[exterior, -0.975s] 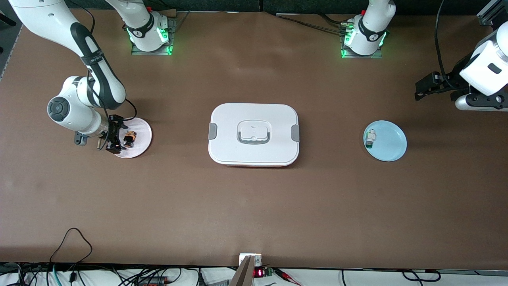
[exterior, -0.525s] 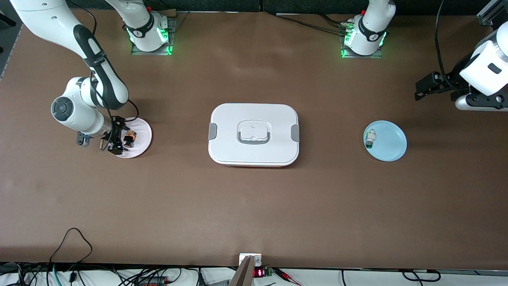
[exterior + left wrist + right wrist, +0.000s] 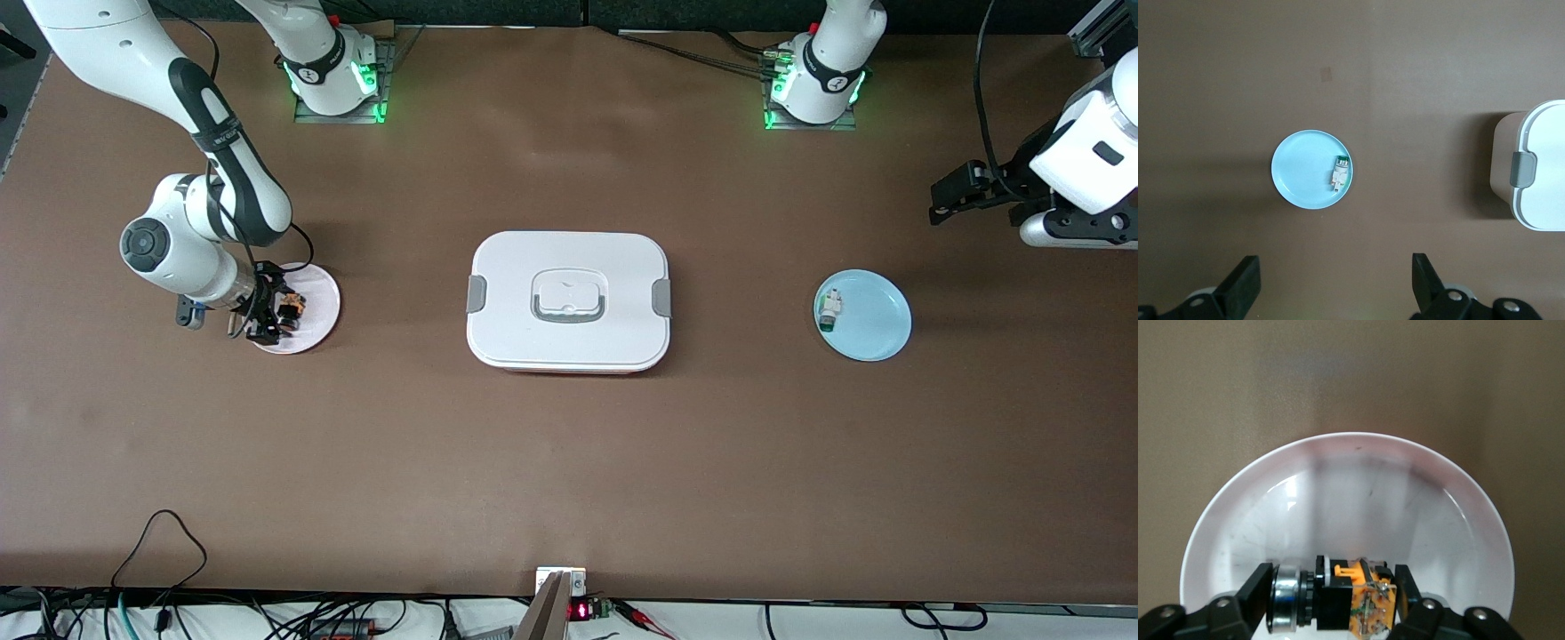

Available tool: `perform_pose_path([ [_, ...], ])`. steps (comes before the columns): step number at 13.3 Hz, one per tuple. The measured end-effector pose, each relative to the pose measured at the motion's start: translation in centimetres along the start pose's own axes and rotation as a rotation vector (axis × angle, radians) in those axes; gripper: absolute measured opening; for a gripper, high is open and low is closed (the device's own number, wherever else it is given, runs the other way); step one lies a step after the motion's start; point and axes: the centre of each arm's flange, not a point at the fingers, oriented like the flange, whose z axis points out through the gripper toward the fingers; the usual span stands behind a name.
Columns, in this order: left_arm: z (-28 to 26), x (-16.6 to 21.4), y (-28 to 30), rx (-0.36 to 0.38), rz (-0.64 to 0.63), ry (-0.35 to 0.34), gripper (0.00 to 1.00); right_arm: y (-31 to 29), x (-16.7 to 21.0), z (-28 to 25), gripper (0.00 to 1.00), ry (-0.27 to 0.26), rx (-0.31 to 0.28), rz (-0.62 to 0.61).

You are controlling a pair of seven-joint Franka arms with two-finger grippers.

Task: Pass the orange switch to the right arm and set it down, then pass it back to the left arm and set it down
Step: 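Lift the switch off the white plate with the right gripper, then carry the switch over the box with the right gripper while the left gripper approaches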

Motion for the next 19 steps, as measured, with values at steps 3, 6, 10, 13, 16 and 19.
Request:
perform_pose_path([
  [3,0.0,0.0,0.0,0.000,0.000,0.000,1.00,-0.1,-0.3,-0.2,0.74,0.000,0.007,-0.006],
  [6,0.0,0.0,0.0,0.000,0.000,0.000,1.00,-0.2,-0.8,-0.3,0.74,-0.002,0.011,-0.018],
  [10,0.0,0.0,0.0,0.000,0.000,0.000,1.00,-1.2,-4.6,-3.7,0.74,-0.017,0.064,-0.085],
  [13,0.0,0.0,0.0,0.000,0.000,0.000,1.00,-1.6,-8.8,-8.2,0.74,-0.057,0.120,-0.118],
  [16,0.0,0.0,0.0,0.000,0.000,0.000,1.00,-2.1,-13.5,-12.4,0.74,-0.153,0.147,-0.111],
  [19,0.0,0.0,0.0,0.000,0.000,0.000,1.00,-2.5,-19.4,-17.8,0.74,-0.286,0.174,-0.120],
])
